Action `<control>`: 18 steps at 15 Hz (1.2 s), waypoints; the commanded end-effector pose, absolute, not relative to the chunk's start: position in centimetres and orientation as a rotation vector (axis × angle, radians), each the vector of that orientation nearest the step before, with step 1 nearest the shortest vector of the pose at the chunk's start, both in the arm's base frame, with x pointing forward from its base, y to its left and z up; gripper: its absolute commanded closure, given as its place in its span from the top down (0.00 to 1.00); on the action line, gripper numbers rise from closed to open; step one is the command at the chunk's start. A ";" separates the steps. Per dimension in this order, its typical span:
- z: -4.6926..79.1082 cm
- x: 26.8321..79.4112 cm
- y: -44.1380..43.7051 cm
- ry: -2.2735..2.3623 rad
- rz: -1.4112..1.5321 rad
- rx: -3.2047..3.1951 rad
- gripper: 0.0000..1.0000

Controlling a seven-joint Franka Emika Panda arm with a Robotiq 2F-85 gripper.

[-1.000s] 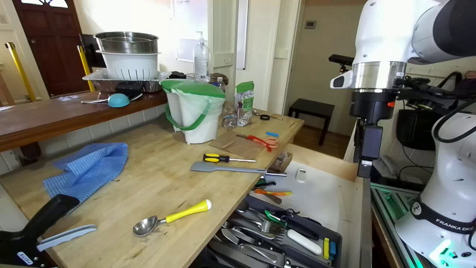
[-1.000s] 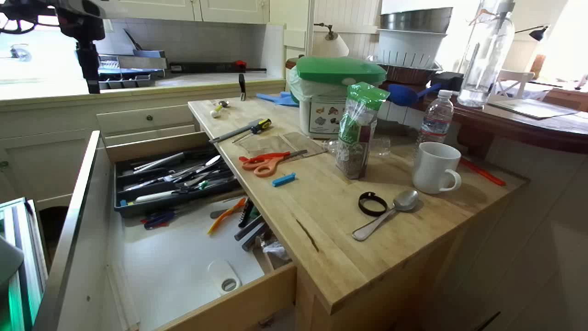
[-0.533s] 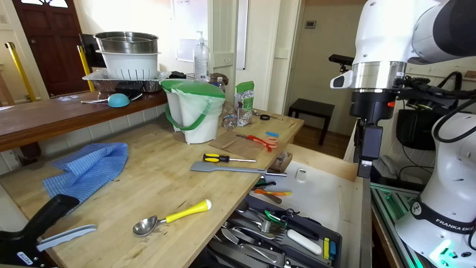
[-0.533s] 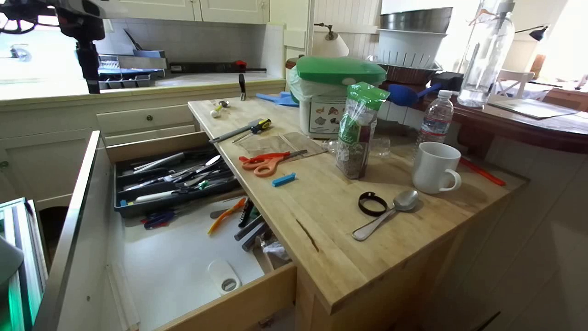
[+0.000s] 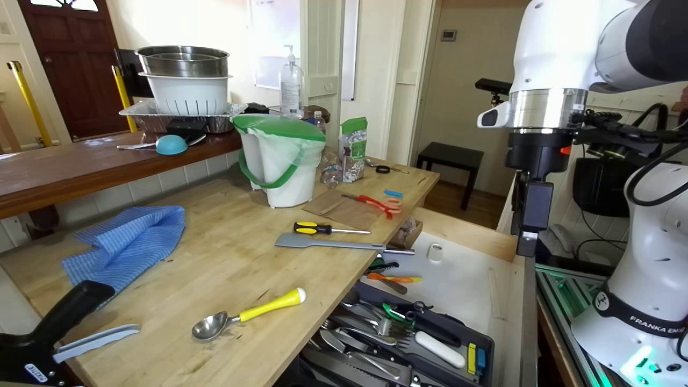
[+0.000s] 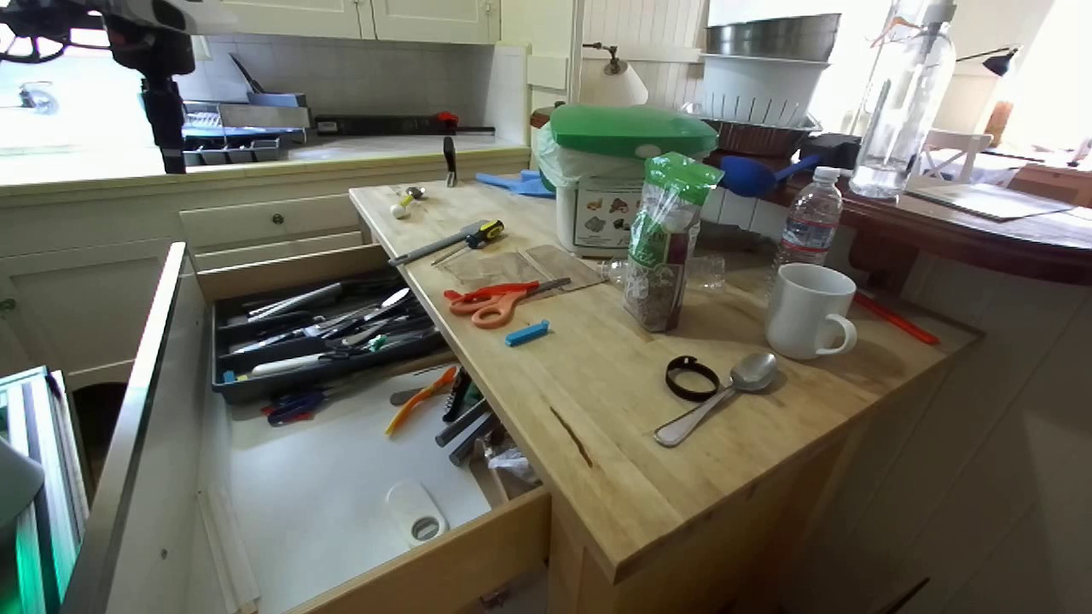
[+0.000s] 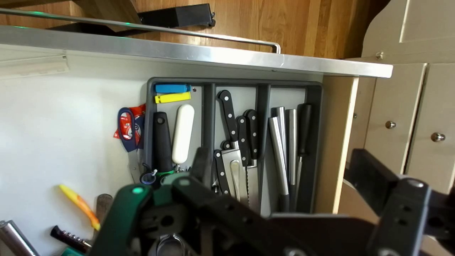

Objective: Pick up the folk and knife from the drawer and put them on the counter

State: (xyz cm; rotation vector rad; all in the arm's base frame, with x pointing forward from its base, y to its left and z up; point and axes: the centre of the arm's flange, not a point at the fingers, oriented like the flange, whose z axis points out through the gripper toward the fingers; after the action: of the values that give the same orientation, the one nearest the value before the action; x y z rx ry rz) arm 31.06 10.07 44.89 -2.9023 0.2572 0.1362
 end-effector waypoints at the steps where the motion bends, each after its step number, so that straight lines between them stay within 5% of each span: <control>1: 44.9 31.1 10.1 0.257 0.136 -2.902 1.00; 9: 37.1 34.1 1.0 0.038 0.211 -2.924 1.00; 18: 35.9 35.4 0.3 -0.054 0.217 -2.915 1.00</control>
State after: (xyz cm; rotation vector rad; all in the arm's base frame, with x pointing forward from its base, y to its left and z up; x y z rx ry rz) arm 35.42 0.27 35.92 -2.9148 -0.0545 0.2171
